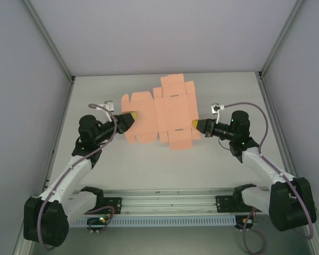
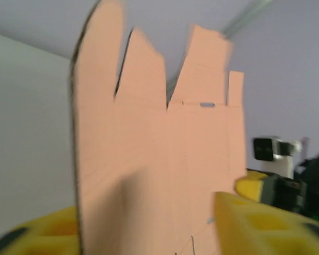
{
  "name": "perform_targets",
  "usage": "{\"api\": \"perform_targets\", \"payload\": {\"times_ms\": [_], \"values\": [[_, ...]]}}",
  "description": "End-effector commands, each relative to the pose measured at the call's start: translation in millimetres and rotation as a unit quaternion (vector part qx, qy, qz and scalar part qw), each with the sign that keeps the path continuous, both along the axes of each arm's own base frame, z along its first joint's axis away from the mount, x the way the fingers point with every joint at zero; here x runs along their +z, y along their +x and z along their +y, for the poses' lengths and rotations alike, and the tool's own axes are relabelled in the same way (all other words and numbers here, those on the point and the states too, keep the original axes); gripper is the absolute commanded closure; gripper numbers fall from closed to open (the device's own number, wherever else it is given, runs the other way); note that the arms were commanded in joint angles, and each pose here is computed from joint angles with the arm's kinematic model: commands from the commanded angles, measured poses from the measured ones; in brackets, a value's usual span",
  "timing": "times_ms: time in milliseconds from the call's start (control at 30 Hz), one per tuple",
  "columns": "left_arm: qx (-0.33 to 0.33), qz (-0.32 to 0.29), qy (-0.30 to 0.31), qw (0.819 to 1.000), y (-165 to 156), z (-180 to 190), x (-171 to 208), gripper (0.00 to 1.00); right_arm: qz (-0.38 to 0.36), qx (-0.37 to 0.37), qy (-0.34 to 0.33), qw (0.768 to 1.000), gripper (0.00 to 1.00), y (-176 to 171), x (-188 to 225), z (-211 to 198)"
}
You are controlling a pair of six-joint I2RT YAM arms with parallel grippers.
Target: Assemble paper box
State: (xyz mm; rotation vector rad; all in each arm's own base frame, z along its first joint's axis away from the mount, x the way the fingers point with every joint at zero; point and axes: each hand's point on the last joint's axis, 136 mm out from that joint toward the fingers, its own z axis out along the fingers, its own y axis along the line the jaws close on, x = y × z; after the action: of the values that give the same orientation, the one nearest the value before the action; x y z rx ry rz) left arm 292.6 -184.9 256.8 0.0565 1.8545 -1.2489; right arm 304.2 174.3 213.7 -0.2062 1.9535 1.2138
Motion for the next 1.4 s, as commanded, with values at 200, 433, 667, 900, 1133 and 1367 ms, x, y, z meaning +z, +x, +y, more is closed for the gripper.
{"api": "perform_targets", "payload": {"times_ms": [200, 433, 667, 900, 1133, 1367], "values": [[0.171, 0.126, 0.184, 0.960, 13, 65, -84, 0.00, 0.036, -0.014, -0.296, 0.954, 1.00, 8, -94, -2], [0.072, 0.111, 0.152, 0.979, 16, 17, -79, 0.00, -0.044, -0.017, -0.487, 0.872, 1.00, 40, -109, 14], [-0.003, 0.132, 0.100, 0.986, 37, -26, -77, 0.00, -0.199, -0.021, -0.649, 0.734, 1.00, 66, -113, 32], [-0.029, 0.128, 0.062, 0.989, 59, -46, -60, 0.00, -0.312, -0.031, -0.658, 0.684, 1.00, 72, -111, 56], [-0.049, 0.123, 0.076, 0.988, 79, -59, -56, 0.00, -0.342, -0.002, -0.646, 0.683, 1.00, 62, -111, 75], [-0.118, 0.158, 0.083, 0.977, 67, -89, -76, 0.07, -0.339, -0.019, -0.639, 0.690, 1.00, 62, -104, 74]]}}
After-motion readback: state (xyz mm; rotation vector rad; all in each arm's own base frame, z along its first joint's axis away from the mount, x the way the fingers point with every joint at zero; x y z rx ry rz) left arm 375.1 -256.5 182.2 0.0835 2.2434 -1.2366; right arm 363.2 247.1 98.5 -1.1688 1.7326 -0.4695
